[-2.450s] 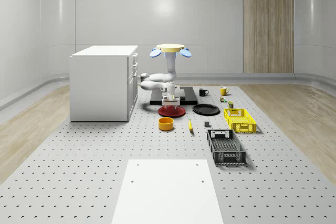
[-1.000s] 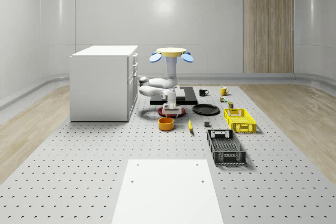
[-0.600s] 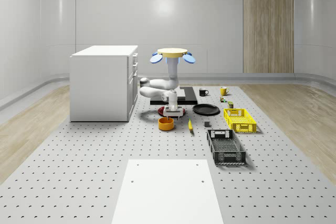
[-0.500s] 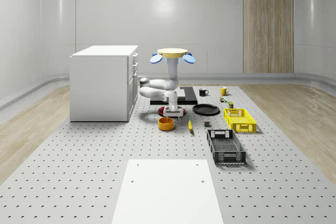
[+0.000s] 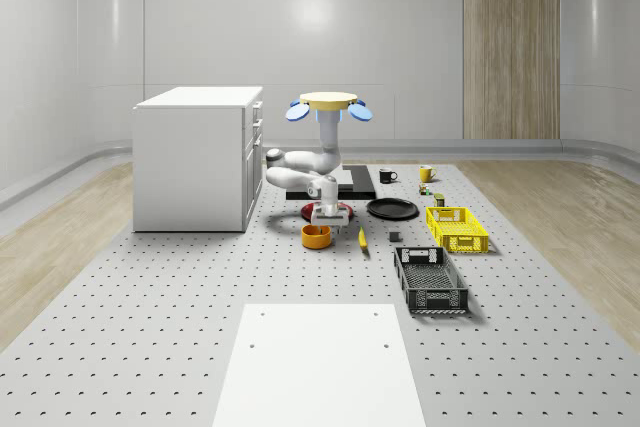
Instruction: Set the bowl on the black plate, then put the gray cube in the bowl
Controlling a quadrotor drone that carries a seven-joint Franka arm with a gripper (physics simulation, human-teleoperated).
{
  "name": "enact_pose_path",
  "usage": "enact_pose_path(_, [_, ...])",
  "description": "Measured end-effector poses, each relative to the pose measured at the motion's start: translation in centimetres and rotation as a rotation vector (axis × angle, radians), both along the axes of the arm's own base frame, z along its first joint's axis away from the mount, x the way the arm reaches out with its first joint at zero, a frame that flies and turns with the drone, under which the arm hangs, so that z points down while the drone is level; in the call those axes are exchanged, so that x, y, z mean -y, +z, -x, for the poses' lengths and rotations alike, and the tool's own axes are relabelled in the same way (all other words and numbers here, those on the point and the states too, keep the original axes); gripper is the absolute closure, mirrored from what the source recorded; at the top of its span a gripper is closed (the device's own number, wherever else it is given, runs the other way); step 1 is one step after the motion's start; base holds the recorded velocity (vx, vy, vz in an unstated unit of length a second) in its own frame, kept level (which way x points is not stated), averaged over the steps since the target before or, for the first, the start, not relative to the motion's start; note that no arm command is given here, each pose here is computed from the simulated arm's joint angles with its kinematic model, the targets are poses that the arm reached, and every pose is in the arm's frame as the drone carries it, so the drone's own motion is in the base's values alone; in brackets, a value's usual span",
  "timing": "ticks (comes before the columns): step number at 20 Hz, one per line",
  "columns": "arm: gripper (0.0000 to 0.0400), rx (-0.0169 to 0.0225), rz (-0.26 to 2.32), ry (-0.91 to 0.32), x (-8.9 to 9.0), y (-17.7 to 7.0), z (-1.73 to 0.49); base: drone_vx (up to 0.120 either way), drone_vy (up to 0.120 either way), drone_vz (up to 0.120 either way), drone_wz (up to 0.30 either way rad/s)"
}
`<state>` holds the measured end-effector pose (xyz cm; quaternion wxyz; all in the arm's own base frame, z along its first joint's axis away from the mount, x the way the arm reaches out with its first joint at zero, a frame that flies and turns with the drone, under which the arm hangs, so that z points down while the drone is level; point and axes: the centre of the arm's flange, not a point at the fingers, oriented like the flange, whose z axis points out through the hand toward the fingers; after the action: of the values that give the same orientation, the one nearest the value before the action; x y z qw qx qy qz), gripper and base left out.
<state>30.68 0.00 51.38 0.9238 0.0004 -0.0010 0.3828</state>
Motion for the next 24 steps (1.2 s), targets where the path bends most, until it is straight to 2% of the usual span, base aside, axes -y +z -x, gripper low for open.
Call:
enact_pose_path(9, [0.0000, 0.0000, 0.000, 0.000, 0.00, 0.93, 0.00, 0.000, 0.000, 0.000, 0.000])
enact_pose_path(10, [0.0024, 0.0000, 0.000, 0.000, 0.00, 0.96, 0.00, 0.000, 0.000, 0.000, 0.000])
enact_pose_path(11, [0.0085, 0.0000, 0.000, 0.000, 0.00, 0.99, 0.00, 0.000, 0.000, 0.000, 0.000])
enact_pose_path(13, [0.0169, 0.0000, 0.000, 0.000, 0.00, 1.03, 0.00, 0.000, 0.000, 0.000, 0.000])
enact_pose_path(15, [0.0221, 0.0000, 0.000, 0.000, 0.00, 1.05, 0.00, 0.000, 0.000, 0.000, 0.000])
enact_pose_path(19, [0.0271, 0.0001, 0.000, 0.000, 0.00, 1.07, 0.00, 0.000, 0.000, 0.000, 0.000])
enact_pose_path(24, [0.0292, 0.0001, 0.000, 0.000, 0.00, 0.60, 0.00, 0.000, 0.000, 0.000, 0.000])
